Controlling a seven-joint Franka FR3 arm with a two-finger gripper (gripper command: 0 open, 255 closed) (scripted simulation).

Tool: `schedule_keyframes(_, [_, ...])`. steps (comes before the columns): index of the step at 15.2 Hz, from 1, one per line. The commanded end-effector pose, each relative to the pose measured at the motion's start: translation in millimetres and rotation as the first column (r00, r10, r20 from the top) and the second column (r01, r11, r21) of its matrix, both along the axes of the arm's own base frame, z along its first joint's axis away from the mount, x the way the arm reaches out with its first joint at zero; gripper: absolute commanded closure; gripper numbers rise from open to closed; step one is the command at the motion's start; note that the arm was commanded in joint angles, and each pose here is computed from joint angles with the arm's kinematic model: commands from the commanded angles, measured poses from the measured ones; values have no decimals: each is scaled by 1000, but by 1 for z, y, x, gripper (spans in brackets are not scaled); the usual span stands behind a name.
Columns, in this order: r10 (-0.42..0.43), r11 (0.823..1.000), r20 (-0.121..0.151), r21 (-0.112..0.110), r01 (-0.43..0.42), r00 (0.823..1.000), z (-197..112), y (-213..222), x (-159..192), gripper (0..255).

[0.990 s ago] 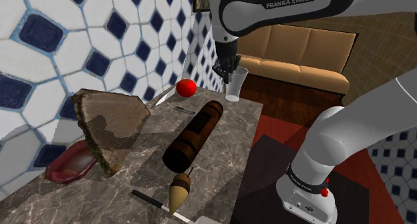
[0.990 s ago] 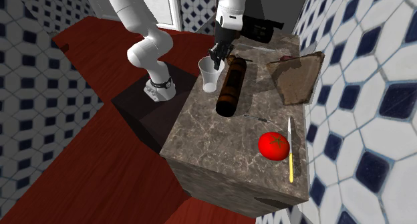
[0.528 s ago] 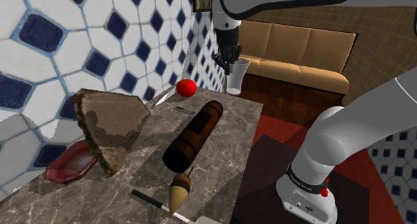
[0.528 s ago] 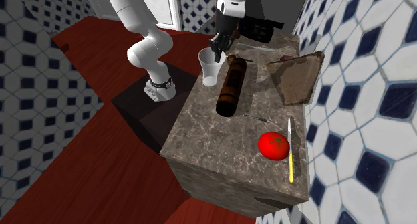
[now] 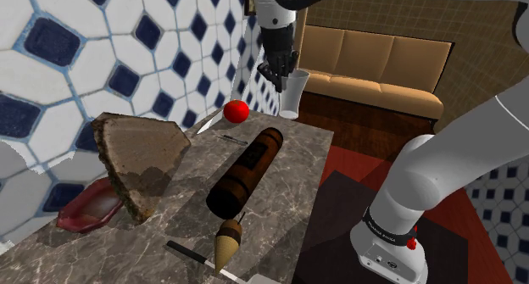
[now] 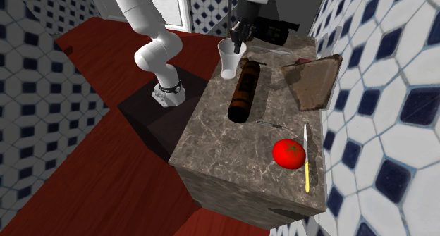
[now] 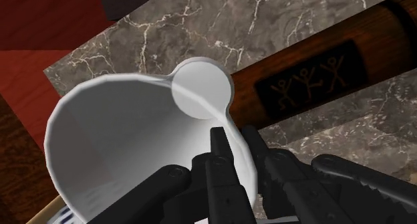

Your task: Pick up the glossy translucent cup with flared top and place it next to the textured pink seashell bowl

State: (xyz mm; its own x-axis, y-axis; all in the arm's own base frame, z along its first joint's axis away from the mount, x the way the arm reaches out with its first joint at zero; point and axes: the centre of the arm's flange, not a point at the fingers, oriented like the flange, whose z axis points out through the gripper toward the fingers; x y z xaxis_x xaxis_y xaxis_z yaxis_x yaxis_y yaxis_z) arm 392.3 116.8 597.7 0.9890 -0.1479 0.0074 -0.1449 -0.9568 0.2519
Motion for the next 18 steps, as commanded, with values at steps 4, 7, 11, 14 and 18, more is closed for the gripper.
schedule_keyframes(4, [-1, 1000, 0, 0, 1, 1000, -1, 65, 4, 255])
schedule_keyframes(7, [-1, 1000, 0, 0, 1, 1000, -1, 105, 5, 255])
schedule_keyframes(11, [-1, 1000, 0, 0, 1, 1000, -1, 158, 7, 255])
schedule_keyframes(14, [-1, 1000, 0, 0, 1, 1000, -1, 197, 8, 255])
schedule_keyframes(18, [-1, 1000, 0, 0, 1, 1000, 0, 250, 9, 255])
